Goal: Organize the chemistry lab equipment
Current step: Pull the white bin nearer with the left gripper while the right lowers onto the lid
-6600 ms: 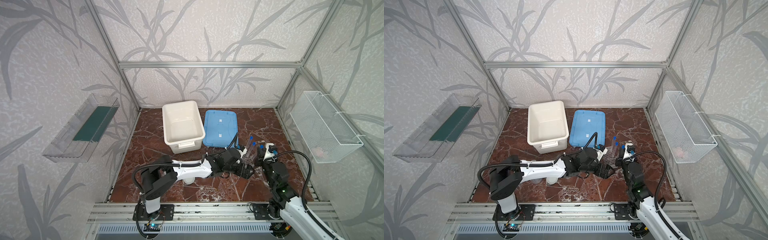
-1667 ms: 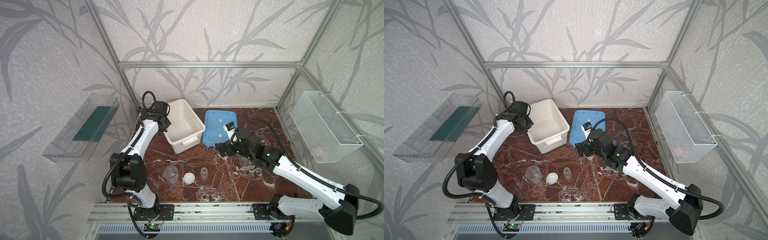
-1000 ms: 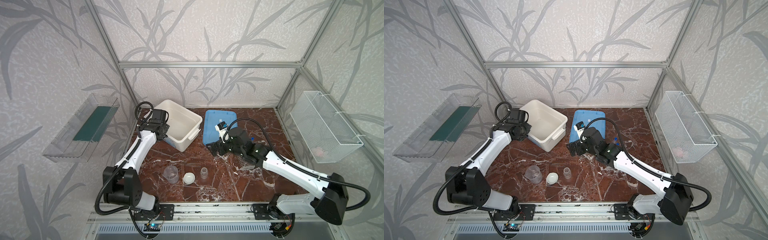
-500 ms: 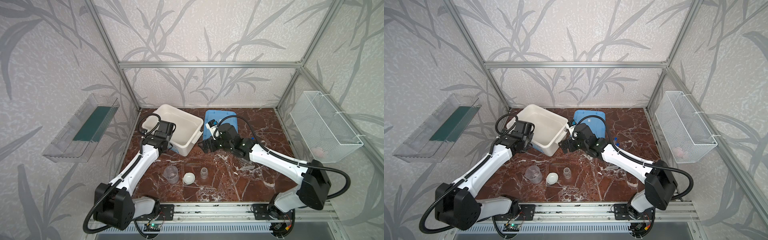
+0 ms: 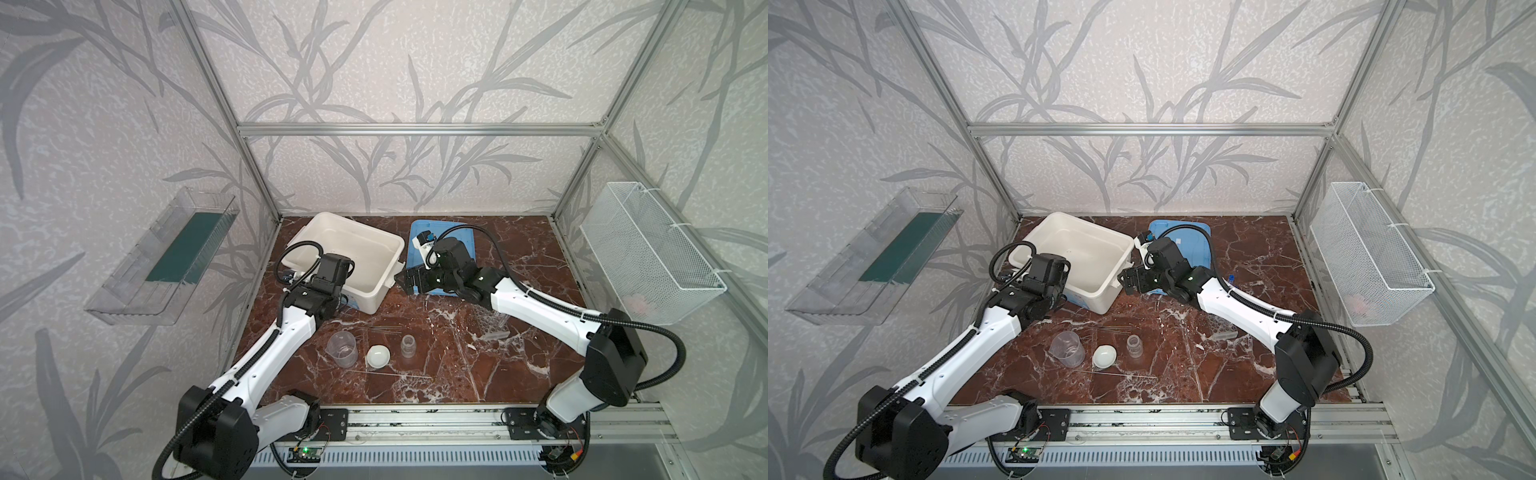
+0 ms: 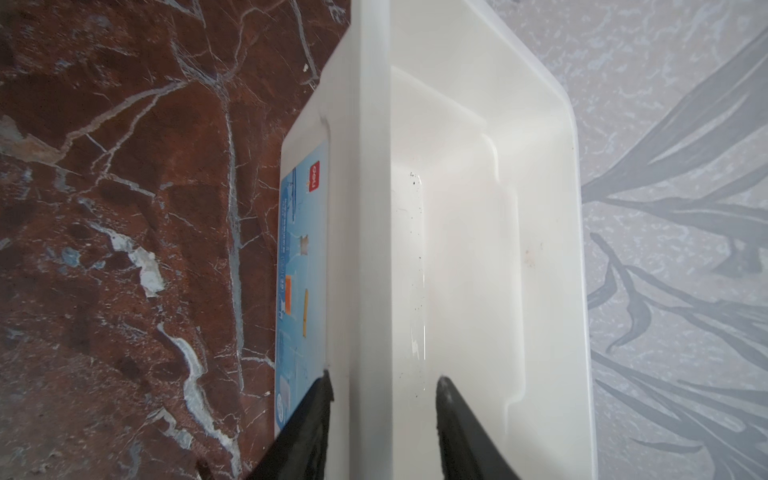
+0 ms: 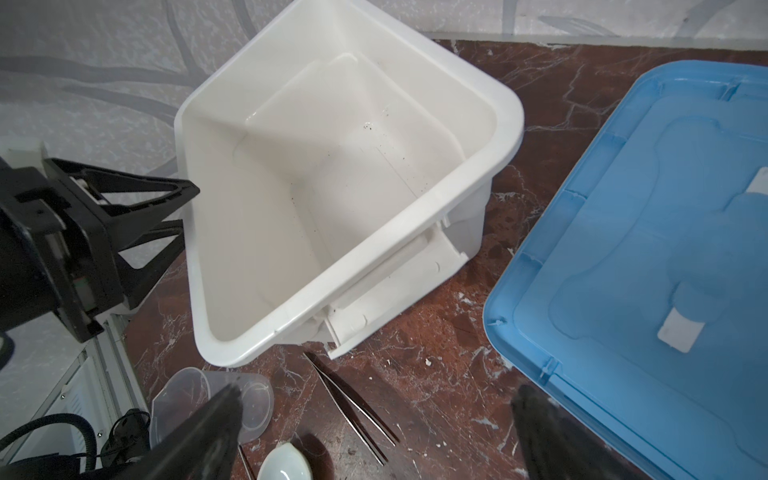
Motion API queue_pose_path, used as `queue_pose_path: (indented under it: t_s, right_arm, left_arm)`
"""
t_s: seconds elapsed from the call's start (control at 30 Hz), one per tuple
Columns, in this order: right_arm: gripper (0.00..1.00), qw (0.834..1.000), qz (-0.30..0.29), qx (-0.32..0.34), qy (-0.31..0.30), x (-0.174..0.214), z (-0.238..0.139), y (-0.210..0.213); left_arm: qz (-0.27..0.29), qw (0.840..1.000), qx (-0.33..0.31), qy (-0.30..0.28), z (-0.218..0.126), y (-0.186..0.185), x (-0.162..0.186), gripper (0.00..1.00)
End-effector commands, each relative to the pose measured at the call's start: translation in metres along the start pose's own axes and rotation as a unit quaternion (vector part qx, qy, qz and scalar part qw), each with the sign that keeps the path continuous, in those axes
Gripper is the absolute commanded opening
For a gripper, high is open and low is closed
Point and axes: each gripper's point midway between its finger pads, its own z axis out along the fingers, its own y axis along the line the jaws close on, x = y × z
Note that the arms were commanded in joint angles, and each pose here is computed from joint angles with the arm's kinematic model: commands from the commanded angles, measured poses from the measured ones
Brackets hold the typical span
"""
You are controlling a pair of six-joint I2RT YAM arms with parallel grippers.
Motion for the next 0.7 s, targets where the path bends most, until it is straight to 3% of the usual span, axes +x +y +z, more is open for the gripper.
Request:
queue_pose_path:
  t_s: [0.0,0.17,0.27,0.67]
  right_arm:
    - [0.99,1.0,-0.006,0.013,-0.004,0.002,-0.015,-0.004]
    - [0.99,1.0,-0.005,0.025,-0.005,0.01,-0.025,-0.01]
    - [0.99,0.999,-0.007,0.042,-0.015,0.01,-0.036,-0.017]
    - [0.99,0.996,-0.016,0.078,-0.026,0.013,-0.063,-0.03]
  left_arm:
    - [0.002,0.999,0.024,0.039,-0.011,-0.008,0.021,0.49]
    - [0.006,0.996,0.037,0.085,-0.018,-0.004,0.054,0.49]
    - [0.018,0.995,0.047,0.083,-0.02,-0.009,0.06,0.49]
    - [0.069,0.987,0.098,0.108,-0.023,-0.058,0.106,0.48]
